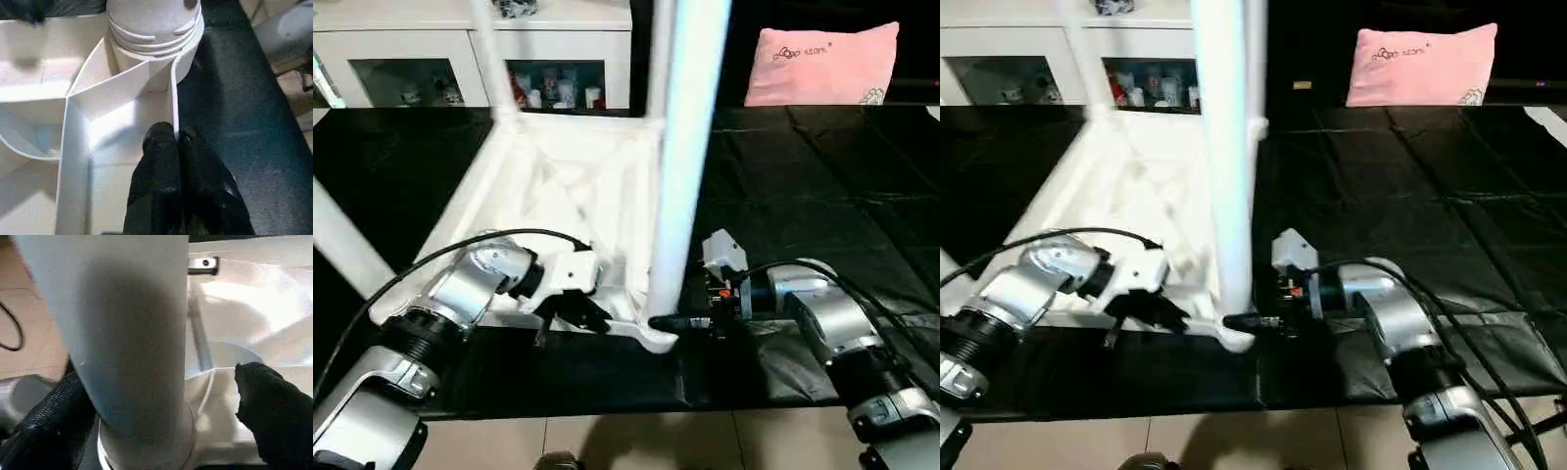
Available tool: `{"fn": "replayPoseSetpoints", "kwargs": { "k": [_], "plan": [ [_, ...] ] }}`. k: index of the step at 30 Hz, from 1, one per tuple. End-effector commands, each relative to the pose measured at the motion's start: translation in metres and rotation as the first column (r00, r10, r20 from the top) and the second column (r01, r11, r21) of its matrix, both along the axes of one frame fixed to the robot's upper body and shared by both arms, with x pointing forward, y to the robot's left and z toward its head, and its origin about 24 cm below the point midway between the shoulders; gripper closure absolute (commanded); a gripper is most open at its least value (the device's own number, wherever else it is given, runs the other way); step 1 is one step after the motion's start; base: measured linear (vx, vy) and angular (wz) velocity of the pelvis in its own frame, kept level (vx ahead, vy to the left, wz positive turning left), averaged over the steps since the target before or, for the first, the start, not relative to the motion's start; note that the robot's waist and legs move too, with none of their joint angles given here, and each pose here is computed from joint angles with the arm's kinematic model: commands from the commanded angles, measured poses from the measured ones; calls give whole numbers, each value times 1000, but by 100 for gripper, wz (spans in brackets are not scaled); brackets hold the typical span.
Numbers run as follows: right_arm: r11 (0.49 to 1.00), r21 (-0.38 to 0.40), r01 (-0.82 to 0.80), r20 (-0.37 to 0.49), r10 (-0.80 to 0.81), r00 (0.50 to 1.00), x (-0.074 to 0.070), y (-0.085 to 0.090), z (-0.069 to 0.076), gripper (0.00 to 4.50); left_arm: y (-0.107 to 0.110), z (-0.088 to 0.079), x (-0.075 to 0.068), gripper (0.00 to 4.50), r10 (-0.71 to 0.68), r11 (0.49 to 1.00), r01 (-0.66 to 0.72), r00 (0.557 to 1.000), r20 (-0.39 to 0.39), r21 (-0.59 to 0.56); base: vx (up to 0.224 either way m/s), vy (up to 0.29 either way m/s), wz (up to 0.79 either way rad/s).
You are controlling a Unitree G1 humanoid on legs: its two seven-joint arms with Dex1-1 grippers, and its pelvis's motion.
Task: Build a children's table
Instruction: Rotate leg to tighten
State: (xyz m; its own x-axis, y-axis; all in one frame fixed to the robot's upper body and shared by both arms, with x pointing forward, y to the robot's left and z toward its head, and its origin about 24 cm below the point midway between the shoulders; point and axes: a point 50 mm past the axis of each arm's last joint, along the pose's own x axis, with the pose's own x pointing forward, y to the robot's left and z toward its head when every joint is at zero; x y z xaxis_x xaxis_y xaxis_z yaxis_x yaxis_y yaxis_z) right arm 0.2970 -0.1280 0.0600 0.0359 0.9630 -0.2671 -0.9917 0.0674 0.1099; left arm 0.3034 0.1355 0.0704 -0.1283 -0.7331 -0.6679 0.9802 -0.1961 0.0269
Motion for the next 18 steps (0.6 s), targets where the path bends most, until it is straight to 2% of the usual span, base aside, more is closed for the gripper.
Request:
{"fn": "replayPoseSetpoints", "kwargs": {
  "k": [1,4,8,9,12,13,18],
  "plan": [
    [1000,1,-22,-24,22,999,1,1,3,37,-16,0,-8,450,-137,991,137,991,-7,11,0,0,0],
    [999,-3,-53,-56,52,997,-1,2,2,73,-17,-1,-8,450,-150,988,150,989,0,25,0,0,0],
    [997,2,-76,-91,76,993,-3,0,2,98,-16,-1,-8,450,-153,988,153,988,0,34,0,0,0],
    [997,2,-76,-92,76,993,-3,0,2,118,-16,-1,-8,450,-153,988,153,988,0,34,0,0,0],
    [997,8,-82,-104,82,991,-5,-1,2,130,-16,-2,-8,450,-153,988,153,988,0,38,0,0,0],
    [996,10,-83,-109,84,991,-5,-1,2,154,-15,-2,-8,450,-152,988,152,988,0,40,0,0,0],
    [996,21,-89,-127,91,988,-7,-1,2,185,-14,-4,-7,450,-144,988,144,990,1,49,0,0,0]
  ]
}}
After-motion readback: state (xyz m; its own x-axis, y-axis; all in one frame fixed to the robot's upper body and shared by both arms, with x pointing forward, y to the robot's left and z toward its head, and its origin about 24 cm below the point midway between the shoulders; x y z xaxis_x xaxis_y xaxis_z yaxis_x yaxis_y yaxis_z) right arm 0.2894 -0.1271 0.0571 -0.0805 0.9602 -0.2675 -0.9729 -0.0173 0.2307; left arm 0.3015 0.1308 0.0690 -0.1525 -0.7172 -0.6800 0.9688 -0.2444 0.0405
